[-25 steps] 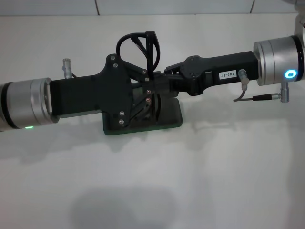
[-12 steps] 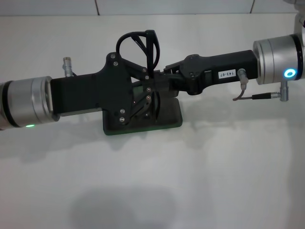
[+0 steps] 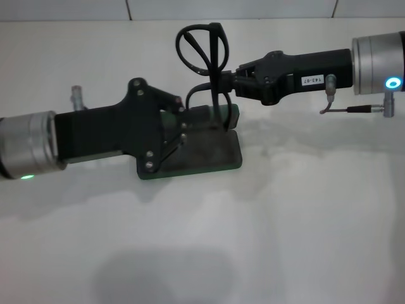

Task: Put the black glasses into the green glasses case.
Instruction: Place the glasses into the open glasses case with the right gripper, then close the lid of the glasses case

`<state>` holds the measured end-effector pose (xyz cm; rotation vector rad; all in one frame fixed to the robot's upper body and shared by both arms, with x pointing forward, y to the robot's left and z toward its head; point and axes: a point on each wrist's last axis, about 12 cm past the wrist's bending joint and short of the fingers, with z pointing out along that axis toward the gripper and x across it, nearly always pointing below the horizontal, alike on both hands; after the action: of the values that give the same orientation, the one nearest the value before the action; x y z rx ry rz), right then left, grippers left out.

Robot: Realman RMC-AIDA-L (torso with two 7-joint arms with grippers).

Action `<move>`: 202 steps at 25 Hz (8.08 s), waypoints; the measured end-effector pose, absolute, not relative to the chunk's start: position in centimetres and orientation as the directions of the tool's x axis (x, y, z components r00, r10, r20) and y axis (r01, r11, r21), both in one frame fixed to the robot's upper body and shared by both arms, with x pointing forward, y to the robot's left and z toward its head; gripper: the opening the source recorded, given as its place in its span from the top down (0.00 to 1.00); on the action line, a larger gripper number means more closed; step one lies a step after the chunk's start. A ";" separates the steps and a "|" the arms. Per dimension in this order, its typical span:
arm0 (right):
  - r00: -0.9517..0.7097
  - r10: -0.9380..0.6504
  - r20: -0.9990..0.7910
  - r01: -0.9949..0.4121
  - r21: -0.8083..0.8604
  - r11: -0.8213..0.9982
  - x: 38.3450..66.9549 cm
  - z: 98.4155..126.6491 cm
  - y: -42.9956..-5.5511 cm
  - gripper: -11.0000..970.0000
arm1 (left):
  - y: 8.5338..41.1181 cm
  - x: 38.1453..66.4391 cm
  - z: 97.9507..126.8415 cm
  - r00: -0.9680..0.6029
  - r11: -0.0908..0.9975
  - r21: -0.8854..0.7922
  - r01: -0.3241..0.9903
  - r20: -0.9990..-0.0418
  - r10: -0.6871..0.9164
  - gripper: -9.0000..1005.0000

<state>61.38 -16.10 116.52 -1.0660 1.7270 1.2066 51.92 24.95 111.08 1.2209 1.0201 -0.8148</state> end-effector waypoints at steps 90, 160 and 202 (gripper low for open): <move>0.053 -0.646 -0.761 -0.991 -0.119 0.060 58.8 119.0 -6.9 0.79 | 33.3 46.9 104.7 -0.100 0.492 0.051 0.869 -0.956 0.276 0.99; -0.105 -0.185 -0.977 -0.951 0.044 0.306 49.9 105.5 -27.0 0.21 | 29.1 55.1 103.8 -0.196 0.641 0.120 0.758 -0.896 0.399 0.99; -0.107 -0.218 -0.970 -0.945 0.031 0.324 50.5 105.3 -27.0 0.21 | 23.2 57.9 112.7 -0.563 0.823 -0.325 0.467 -0.827 -0.007 0.99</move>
<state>50.55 -27.04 105.34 -1.0905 1.5673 0.8925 57.94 23.25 112.69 0.3375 2.0877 -0.6554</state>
